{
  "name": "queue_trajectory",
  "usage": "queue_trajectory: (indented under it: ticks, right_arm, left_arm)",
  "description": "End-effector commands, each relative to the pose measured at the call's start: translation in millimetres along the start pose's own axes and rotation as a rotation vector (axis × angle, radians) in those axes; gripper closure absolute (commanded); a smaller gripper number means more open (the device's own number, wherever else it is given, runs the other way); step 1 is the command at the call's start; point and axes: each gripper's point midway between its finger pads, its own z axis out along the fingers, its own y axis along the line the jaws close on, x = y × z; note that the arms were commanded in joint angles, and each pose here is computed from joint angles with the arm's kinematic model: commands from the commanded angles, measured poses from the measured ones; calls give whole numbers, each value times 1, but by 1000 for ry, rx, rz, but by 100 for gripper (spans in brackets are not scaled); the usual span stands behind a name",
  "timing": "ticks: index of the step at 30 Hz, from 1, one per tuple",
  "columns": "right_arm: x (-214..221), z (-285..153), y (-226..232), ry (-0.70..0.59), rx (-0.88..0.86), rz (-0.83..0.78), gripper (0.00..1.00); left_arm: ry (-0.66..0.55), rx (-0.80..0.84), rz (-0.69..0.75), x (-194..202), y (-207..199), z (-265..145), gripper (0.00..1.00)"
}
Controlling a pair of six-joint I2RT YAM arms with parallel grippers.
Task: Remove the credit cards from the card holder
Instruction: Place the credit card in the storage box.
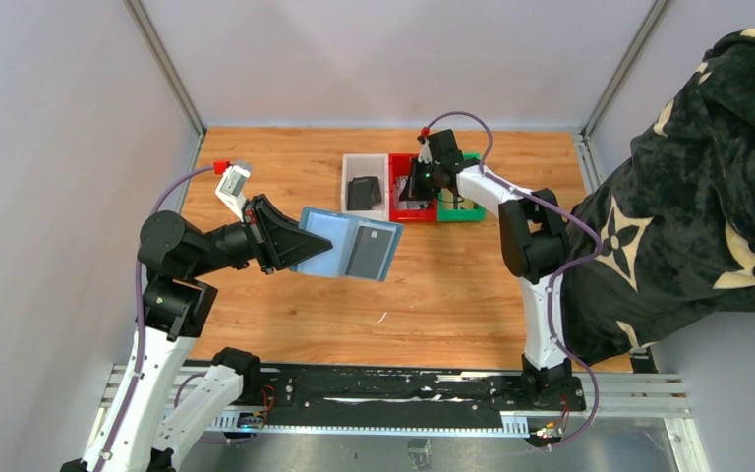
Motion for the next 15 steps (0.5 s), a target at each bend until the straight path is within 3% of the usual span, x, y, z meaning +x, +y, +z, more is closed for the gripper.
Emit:
queue_trajectory:
  ticks: [1,8,10,15]
  right_arm:
    - [45,8,27,76,-52,38,100]
    - [44,-7,51,27,-47,7,97]
    - [35,-16,51,-7,-21,-9,87]
    - [5,-50,56,-103,43,-66,51]
  left_arm:
    - [-10,37,44,-4,-13,-2,100]
    - [-10,39,45,-3,-15,-4,100]
    - [-8,39,42,-3,-15,-4,100]
    - [-9,36,50,-2,-16,-5,100]
